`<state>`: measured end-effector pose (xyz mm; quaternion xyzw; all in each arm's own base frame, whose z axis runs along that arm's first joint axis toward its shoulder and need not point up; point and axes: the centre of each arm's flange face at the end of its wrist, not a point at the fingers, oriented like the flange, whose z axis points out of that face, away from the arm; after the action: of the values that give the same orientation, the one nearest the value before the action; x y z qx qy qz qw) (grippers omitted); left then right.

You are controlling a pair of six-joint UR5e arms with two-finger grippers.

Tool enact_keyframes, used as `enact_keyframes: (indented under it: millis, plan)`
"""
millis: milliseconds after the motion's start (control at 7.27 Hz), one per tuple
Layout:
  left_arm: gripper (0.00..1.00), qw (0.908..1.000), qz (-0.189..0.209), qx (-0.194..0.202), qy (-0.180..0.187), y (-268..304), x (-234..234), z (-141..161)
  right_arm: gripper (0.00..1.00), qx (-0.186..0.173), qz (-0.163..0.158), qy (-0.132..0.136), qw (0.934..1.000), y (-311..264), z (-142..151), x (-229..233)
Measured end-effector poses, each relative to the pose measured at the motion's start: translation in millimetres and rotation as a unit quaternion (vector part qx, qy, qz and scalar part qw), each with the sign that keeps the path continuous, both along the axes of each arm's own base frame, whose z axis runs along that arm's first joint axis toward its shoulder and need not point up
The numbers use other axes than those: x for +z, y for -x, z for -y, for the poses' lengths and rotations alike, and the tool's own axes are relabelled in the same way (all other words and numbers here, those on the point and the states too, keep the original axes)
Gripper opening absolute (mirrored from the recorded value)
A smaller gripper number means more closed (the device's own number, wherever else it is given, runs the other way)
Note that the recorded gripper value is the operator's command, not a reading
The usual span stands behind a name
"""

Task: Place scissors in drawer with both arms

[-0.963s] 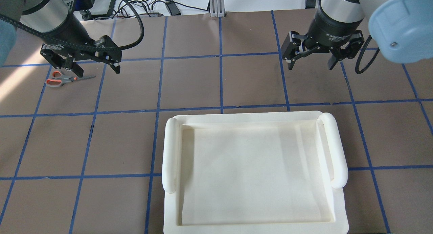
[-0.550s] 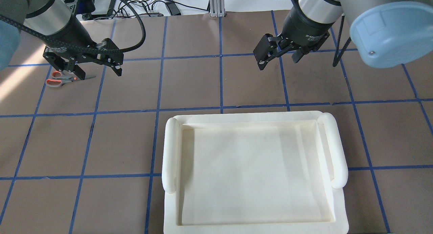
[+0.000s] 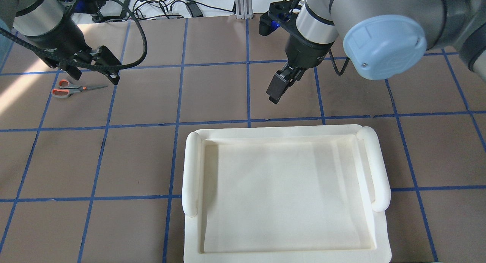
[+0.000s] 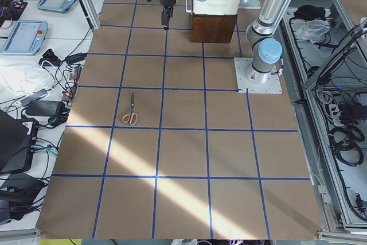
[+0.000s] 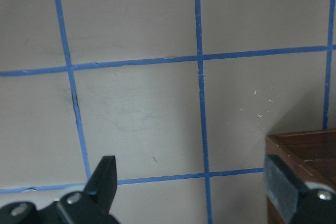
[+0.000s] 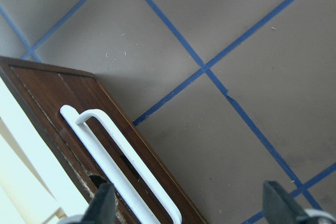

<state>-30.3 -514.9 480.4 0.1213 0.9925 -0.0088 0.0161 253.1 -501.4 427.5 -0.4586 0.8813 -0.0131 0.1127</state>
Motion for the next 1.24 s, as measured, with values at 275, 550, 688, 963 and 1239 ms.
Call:
enact_keyframes:
  millis: [275,550,688,963,1239]
  plan:
    - [1.00,0.9980,0.004,-0.062,-0.011,-63,-11,9,0.96,0.161,-0.002,-0.005,0.9870,-6,1,-21]
    - [1.00,0.9932,0.003,-0.116,-0.017,-109,-33,24,0.97,0.286,-0.009,-0.002,0.9583,-12,6,-38]
    - [1.00,0.9894,0.003,-0.144,-0.018,-131,-46,32,0.96,0.319,-0.010,-0.008,0.9478,-27,6,-54]
    - [1.00,0.9789,0.010,-0.204,-0.012,-161,-74,51,0.94,0.347,-0.011,-0.021,0.9374,-50,9,-84]
    - [1.00,0.9660,0.020,-0.258,-0.003,-191,-109,72,0.90,0.350,-0.011,-0.034,0.9363,-56,13,-103]
